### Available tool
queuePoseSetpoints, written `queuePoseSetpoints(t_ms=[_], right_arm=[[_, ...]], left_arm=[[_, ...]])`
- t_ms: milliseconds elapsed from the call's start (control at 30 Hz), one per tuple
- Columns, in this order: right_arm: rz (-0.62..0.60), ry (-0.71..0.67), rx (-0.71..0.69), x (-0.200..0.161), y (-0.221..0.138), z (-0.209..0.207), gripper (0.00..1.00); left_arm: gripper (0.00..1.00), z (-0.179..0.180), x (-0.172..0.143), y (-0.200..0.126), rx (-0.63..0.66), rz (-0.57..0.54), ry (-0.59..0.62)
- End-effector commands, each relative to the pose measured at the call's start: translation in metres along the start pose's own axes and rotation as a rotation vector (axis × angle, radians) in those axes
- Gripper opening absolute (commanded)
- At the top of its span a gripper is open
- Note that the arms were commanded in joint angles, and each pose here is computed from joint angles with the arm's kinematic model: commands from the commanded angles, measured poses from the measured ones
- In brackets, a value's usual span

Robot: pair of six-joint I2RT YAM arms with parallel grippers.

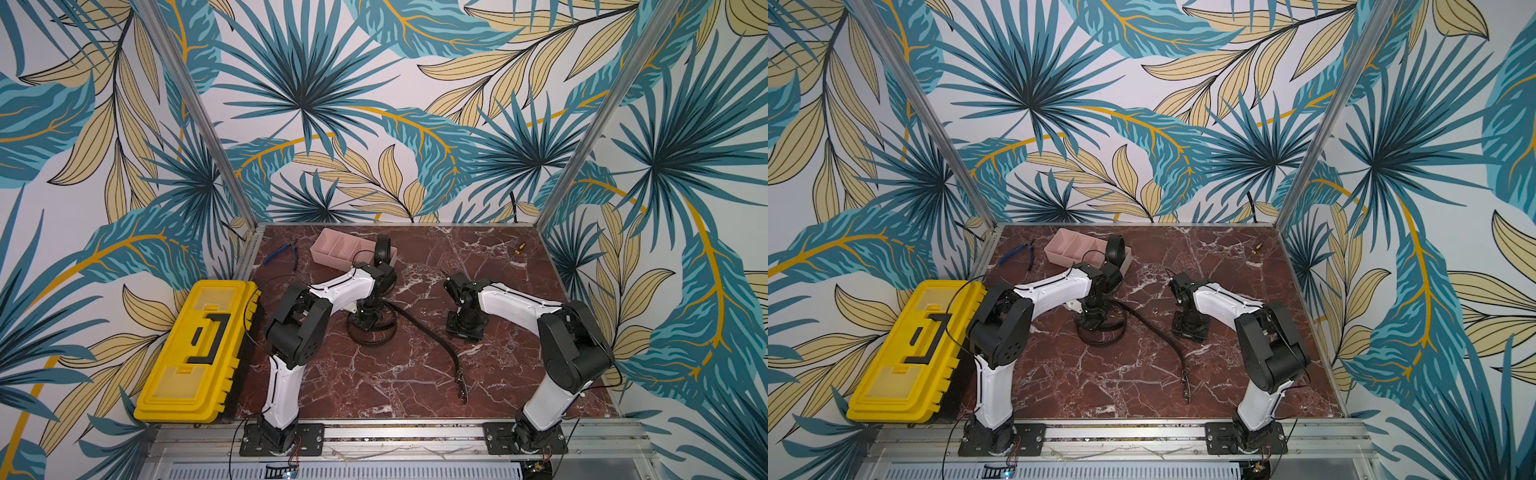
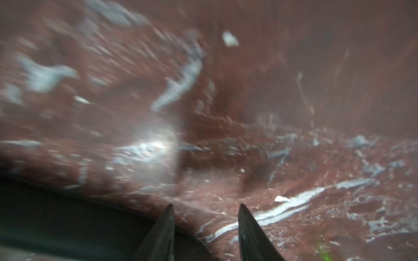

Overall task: Place the belts into the storage roll
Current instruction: Roll the belt at the center of the board.

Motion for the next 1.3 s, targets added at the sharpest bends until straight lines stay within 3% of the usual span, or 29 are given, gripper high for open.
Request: queuePoseSetpoints(t_ms=[0,267,500,600,733,867,1033,1133,1267], right_arm=[[-0.032,-0.013,0.049,-0.011,0.001,0.008,0.45],[-0.03,0.042,0.269,-0.053,0.012,0.091,0.46],[-0.07,0.054,0.654,-0.051,-0.007,0.18,0.48],[-0.104,0.038,0.771,-0.042,-0.019,0.186,0.52],[-0.205,0.013,0.713,-0.035,-0.032,0.149,0.53],[-0.386,-0.183,0.566,-0.024,-0.058,0.108,0.54],[-0.61,-0.567,0.372,-0.008,-0.079,0.088,0.59],[-0.646,-0.761,0.349,0.002,-0.08,0.097,0.62],[-0.692,-0.915,0.436,0.016,-0.075,0.116,0.56]], left_arm=[[0.0,-0.008,0.0,-0.002,-0.011,-0.01,0.005],[0.0,-0.024,-0.016,-0.002,-0.031,0.013,0.027],[0.0,-0.018,-0.016,0.003,-0.01,0.01,0.034],[0.0,-0.018,-0.019,0.006,0.006,0.03,0.05],[0.0,-0.021,-0.023,0.008,0.008,0.041,0.078],[0.0,-0.027,-0.024,0.003,-0.017,0.04,0.2],[0.0,-0.015,-0.021,0.01,0.025,0.051,0.267],[0.0,-0.008,-0.021,0.015,0.052,0.072,0.297],[0.0,-0.008,-0.025,0.018,0.071,0.102,0.369]])
Point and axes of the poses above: each gripper's point midway between its finger pads, its own y axis out along the fingers, its own z axis along the line the jaws close on, x = y × z, the point moved 7 cm from there along -y, back along the fingers, and after that the axes turned 12 degrees about -y, right-handed, at the moved point
